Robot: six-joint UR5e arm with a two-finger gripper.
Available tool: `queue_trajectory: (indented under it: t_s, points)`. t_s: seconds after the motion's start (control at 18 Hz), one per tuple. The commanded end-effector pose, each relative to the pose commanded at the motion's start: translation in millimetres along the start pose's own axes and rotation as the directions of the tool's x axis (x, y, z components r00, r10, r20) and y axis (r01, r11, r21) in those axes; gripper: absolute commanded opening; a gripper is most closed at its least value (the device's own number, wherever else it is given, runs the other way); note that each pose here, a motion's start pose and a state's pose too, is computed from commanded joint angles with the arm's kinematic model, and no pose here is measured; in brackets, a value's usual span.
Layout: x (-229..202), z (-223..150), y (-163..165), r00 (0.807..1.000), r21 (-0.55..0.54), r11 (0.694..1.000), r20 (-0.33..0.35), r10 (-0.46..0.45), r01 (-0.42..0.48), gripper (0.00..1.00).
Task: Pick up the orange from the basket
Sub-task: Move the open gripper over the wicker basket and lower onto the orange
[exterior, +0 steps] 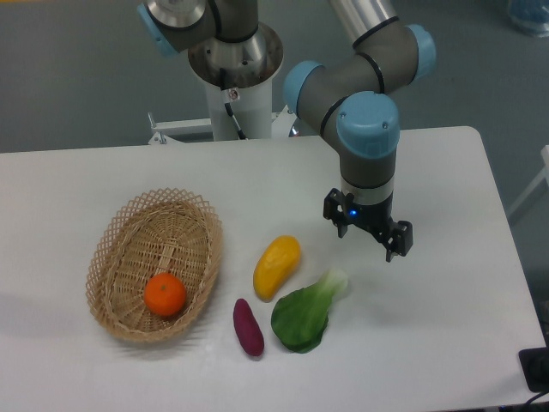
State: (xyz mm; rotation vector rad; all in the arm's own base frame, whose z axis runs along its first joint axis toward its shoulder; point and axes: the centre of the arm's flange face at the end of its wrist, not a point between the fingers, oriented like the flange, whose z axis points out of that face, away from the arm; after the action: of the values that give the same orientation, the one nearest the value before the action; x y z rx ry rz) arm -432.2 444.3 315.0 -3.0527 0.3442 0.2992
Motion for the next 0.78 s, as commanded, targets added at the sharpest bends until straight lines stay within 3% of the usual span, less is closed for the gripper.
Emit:
queue_trajectory:
  t_s: [0.44, 0.78]
  points:
    - [5, 0, -6, 1.0, 0.004, 1.0, -0.004, -0.009, 0.009, 1.0]
    - [42, -1, -53, 0.996, 0.023, 0.996, -0.011, -0.089, 0.089, 1.0]
